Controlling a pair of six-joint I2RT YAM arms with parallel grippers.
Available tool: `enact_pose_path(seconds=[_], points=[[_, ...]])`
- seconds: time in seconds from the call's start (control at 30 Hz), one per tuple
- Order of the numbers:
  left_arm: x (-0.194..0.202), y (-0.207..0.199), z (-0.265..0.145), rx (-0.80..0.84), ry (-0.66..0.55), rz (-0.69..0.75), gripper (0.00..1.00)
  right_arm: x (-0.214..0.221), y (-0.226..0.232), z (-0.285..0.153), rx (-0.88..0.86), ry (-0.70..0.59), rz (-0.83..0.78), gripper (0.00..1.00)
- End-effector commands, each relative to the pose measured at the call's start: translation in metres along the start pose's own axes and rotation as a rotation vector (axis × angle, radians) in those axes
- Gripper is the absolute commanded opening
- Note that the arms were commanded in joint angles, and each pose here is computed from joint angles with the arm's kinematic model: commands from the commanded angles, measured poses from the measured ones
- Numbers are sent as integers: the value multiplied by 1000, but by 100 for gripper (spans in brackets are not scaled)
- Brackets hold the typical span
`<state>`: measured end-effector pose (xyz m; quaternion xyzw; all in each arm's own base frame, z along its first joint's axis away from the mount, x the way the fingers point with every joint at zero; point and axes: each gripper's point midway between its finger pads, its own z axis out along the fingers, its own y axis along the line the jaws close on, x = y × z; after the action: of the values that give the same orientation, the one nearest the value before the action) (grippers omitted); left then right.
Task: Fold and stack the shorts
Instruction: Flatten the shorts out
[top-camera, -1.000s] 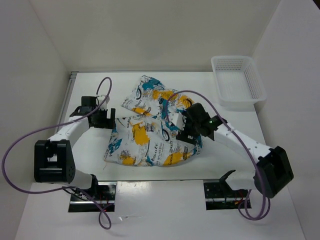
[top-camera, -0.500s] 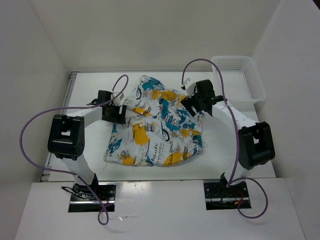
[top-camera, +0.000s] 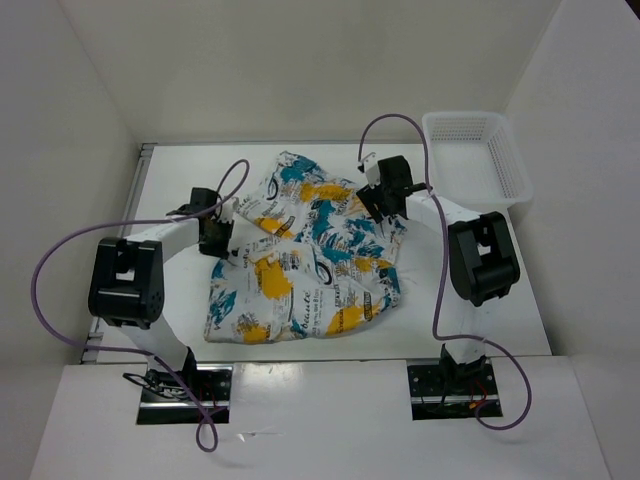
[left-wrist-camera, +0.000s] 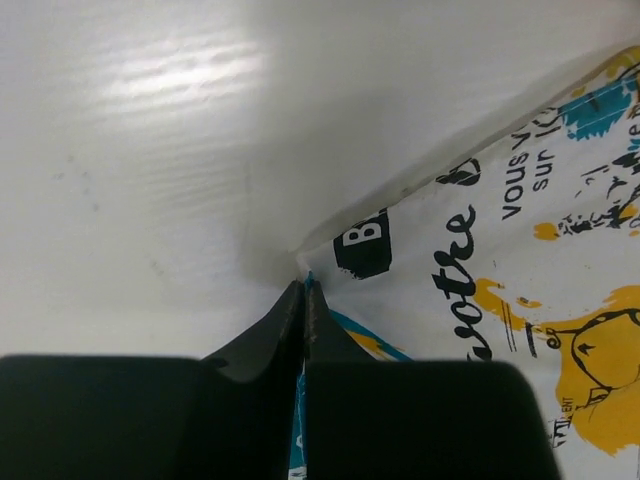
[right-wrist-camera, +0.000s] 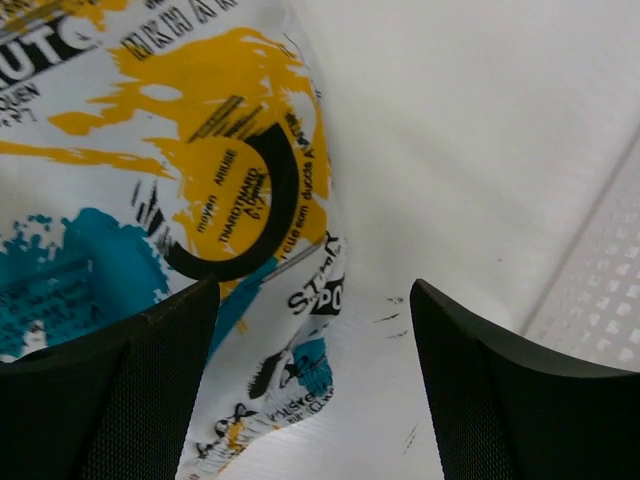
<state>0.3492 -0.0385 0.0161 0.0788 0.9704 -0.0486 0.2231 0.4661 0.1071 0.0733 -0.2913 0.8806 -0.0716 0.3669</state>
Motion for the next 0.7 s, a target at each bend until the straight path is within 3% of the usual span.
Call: enact_pose_path(seconds=[0.0, 0.03, 0.07, 0.1, 0.17, 0.2, 0.33, 0.47, 0.67], points=[[42, 23, -18, -89, 147, -42, 4, -32, -15, 3, 42, -84, 53, 82], [40, 18, -22, -62, 158, -45, 14, -32, -13, 3, 34, -87, 52, 82], [11, 5, -31, 31, 86, -54, 24, -30, -10, 7, 21, -81, 51, 80], [-9, -1, -39, 87, 28, -60, 45, -27, -9, 7, 17, -71, 49, 80], [-54, -13, -45, 219, -97, -57, 72, -23, -7, 8, 14, -62, 48, 80], [-96, -11, -53, 224, -203, -28, 90, -23, -7, 8, 14, -62, 48, 80], [-152, 3, -27, 207, -276, -9, 93, -20, -12, 6, 20, -59, 44, 80], [-162, 14, 22, 147, -187, -19, 94, -17, -9, 7, 9, -54, 32, 80], [-143, -14, 47, 180, -117, 17, 94, -7, -11, 13, -8, -31, 43, 79]])
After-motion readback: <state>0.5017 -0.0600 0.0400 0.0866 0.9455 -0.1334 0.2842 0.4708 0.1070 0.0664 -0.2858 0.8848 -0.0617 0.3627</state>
